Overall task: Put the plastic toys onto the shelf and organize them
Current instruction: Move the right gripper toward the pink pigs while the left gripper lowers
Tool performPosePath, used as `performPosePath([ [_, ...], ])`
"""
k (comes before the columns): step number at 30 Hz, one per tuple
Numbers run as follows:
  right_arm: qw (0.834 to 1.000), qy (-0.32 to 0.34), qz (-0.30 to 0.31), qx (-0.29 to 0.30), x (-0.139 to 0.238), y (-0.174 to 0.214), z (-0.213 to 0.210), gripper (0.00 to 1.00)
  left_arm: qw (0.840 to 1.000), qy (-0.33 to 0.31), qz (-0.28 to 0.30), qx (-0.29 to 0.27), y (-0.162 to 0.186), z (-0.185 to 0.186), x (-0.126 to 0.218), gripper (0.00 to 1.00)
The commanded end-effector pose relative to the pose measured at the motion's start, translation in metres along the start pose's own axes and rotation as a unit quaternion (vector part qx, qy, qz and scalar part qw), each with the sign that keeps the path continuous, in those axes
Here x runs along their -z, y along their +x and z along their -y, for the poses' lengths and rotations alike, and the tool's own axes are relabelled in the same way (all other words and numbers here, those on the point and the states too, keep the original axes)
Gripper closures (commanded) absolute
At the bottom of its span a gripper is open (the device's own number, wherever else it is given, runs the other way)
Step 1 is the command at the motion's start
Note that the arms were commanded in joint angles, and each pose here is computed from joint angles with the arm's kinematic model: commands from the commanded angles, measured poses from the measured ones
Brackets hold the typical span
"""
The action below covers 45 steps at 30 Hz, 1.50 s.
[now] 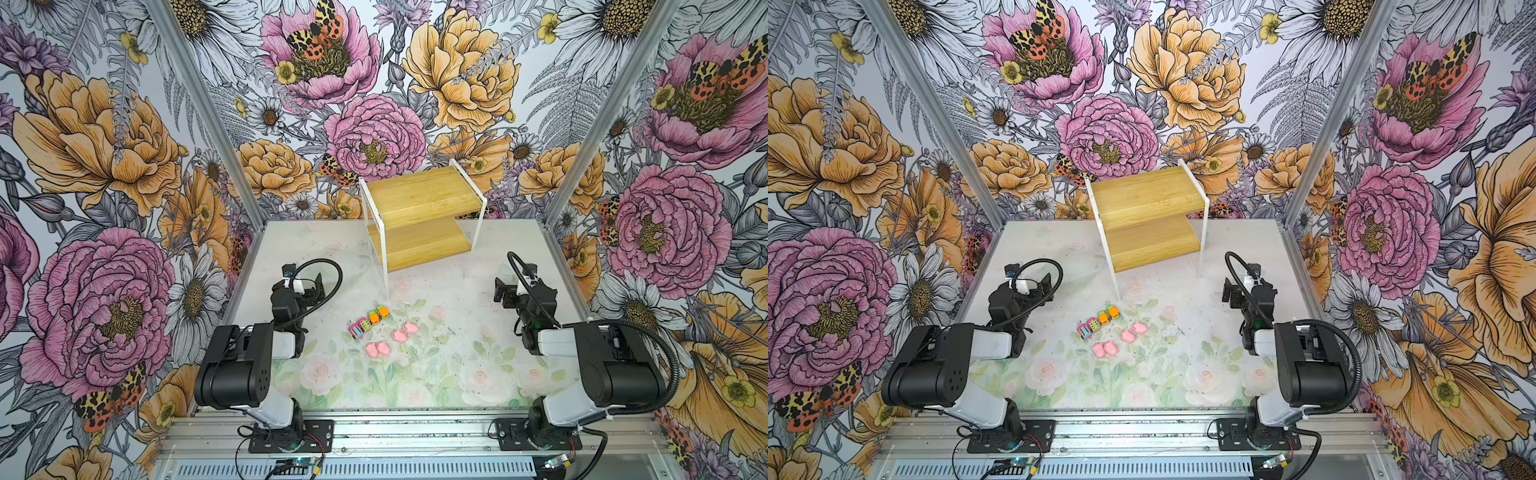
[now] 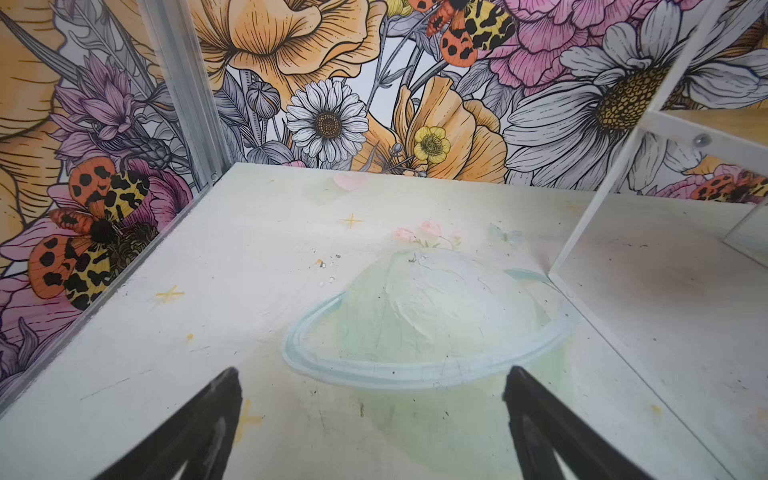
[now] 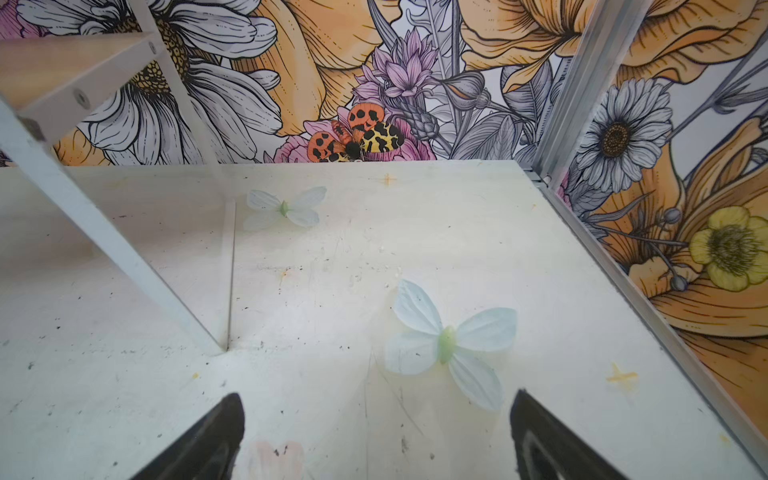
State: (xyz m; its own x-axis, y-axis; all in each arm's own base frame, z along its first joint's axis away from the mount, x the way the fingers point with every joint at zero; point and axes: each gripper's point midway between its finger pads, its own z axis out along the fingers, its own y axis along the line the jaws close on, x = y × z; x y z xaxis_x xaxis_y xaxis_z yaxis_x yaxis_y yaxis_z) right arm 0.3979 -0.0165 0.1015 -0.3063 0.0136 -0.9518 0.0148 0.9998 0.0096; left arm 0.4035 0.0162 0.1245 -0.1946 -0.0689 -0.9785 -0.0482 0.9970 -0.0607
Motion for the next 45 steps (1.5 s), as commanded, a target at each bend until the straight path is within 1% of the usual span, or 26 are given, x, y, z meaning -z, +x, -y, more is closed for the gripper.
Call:
performPosePath([
  [1,1.000,0.001,0.015,-0.002,-0.002,-0.011,-0.002,0.01,1.000,-0.004,0.005,0.000,-0.005,0.000,-0.002,0.01],
  [6,1.000,0.001,0.015,-0.003,-0.002,-0.011,-0.002,0.02,1.000,-0.003,0.007,0.000,-0.005,0.001,-0.001,0.01],
  [7,1.000,-0.002,0.019,-0.001,-0.001,-0.013,-0.002,0.07,1.000,-0.001,0.008,0.000,-0.005,0.001,-0.001,0.01],
  [9,0.998,-0.054,0.022,0.018,0.003,-0.023,-0.019,0.15,1.000,-0.004,0.011,0.008,-0.010,-0.002,0.000,0.01],
  [10,0.998,-0.065,0.013,0.021,0.004,-0.028,-0.023,0.17,1.000,-0.006,0.013,0.011,-0.014,-0.004,0.002,0.01],
  [12,0.996,-0.081,-0.003,0.023,0.007,-0.042,-0.028,0.19,1.000,0.000,0.011,0.007,-0.028,-0.001,0.008,0.01],
  [14,0.992,-0.120,-0.003,0.030,0.015,-0.059,-0.043,0.19,1.000,0.008,0.008,0.004,-0.047,0.005,0.018,0.01],
  [15,0.989,-0.144,0.000,0.031,0.020,-0.069,-0.051,0.19,1.000,0.008,0.011,0.025,-0.060,0.006,0.024,0.01],
  [17,0.981,-0.191,0.014,0.031,0.033,-0.087,-0.073,0.19,0.997,0.039,0.011,0.071,-0.076,0.018,0.037,0.01],
  [18,0.977,-0.209,0.016,0.030,0.037,-0.094,-0.082,0.19,0.994,0.055,0.008,0.094,-0.081,0.026,0.043,0.01],
  [20,0.969,-0.245,0.017,0.032,0.046,-0.097,-0.106,0.19,0.991,0.069,0.004,0.118,-0.081,0.039,0.055,0.01],
  [23,0.954,-0.296,0.007,0.041,0.057,-0.083,-0.148,0.20,0.987,0.072,-0.005,0.144,-0.060,0.057,0.070,0.01],
  [25,0.947,-0.318,-0.014,0.042,0.058,-0.062,-0.175,0.21,0.986,0.076,-0.018,0.145,-0.041,0.069,0.077,0.01],
  [30,0.928,-0.369,-0.045,0.018,0.062,-0.013,-0.217,0.24,0.982,0.082,-0.059,0.162,-0.005,0.083,0.082,0.01],
  [32,0.921,-0.383,-0.062,0.025,0.064,0.010,-0.234,0.25,0.980,0.088,-0.074,0.165,0.006,0.088,0.082,0.01],
  [34,0.914,-0.399,-0.065,0.040,0.067,0.031,-0.251,0.26,0.979,0.083,-0.090,0.162,0.019,0.089,0.083,0.01],
  [38,0.898,-0.434,-0.039,0.057,0.072,0.056,-0.274,0.29,0.977,0.094,-0.108,0.160,0.026,0.098,0.081,0.01],
  [42,0.891,-0.450,-0.009,0.062,0.071,0.070,-0.277,0.31,0.975,0.092,-0.115,0.169,0.032,0.100,0.078,0.01],
  [45,0.878,-0.472,-0.022,0.075,0.073,0.086,-0.284,0.32,0.974,0.095,-0.124,0.167,0.039,0.105,0.076,0.01],
])
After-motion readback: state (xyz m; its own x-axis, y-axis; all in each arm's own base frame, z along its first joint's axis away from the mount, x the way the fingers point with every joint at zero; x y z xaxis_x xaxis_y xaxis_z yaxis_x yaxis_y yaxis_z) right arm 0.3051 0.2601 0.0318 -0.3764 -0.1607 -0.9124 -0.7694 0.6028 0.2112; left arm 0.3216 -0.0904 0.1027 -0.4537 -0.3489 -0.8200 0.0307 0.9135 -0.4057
